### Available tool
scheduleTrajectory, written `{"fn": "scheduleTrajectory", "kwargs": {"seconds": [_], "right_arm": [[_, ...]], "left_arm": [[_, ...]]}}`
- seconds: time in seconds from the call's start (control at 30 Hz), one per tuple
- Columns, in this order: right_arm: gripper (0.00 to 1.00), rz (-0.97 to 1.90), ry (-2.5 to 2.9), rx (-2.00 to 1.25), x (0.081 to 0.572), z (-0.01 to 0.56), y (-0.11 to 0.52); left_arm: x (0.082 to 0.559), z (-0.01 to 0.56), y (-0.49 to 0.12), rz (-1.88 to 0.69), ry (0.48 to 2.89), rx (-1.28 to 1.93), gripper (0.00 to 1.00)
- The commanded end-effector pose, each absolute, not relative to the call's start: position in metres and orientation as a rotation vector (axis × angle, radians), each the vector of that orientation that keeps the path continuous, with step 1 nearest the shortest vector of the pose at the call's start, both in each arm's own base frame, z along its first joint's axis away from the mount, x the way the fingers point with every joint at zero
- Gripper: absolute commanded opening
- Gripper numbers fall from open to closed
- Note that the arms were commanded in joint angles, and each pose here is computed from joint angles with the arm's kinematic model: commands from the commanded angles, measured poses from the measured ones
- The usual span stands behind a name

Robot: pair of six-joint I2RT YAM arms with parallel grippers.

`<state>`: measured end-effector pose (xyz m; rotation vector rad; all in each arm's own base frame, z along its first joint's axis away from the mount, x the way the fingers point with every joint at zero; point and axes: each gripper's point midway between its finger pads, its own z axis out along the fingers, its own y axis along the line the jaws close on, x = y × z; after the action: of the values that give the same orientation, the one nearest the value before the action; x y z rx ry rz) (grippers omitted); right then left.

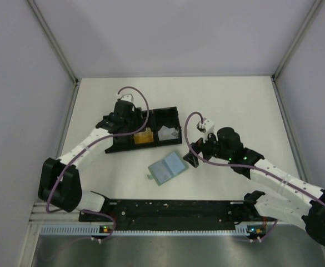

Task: Take the credit cards out of the card holder
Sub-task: Place the credit card in the storage box, then remove the credit card from the card holder.

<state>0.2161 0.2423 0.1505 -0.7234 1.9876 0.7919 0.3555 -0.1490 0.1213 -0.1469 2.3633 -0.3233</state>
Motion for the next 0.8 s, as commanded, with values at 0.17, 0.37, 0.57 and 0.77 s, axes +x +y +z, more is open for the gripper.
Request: {"fn": "scheduleTrajectory", "kwargs": {"seconds": [0.17, 0.37, 0.57, 0.77], "right_arm": [[0.97, 0.723, 1.935, -0.87, 0.209, 0.155, 0.283], [0.88, 0.663, 1.954, -1.004, 0.198, 0.133, 0.318], [0.86, 0.557, 1.988, -1.137, 0.189, 0.1, 0.345], [0.84, 0.512, 2.028, -1.201, 0.182, 0.078, 0.362]], "left_arm": [[0.279, 0.174, -0.175, -0.624, 2.23, 0.026, 0.64], [0.214, 0.135, -0.2, -0.844, 2.331, 0.119, 0.63], [0.179, 0.086, -0.197, -0.795, 2.459, 0.113, 0.61], [0.167, 0.057, -0.19, -0.696, 2.54, 0.118, 0.53]]}}
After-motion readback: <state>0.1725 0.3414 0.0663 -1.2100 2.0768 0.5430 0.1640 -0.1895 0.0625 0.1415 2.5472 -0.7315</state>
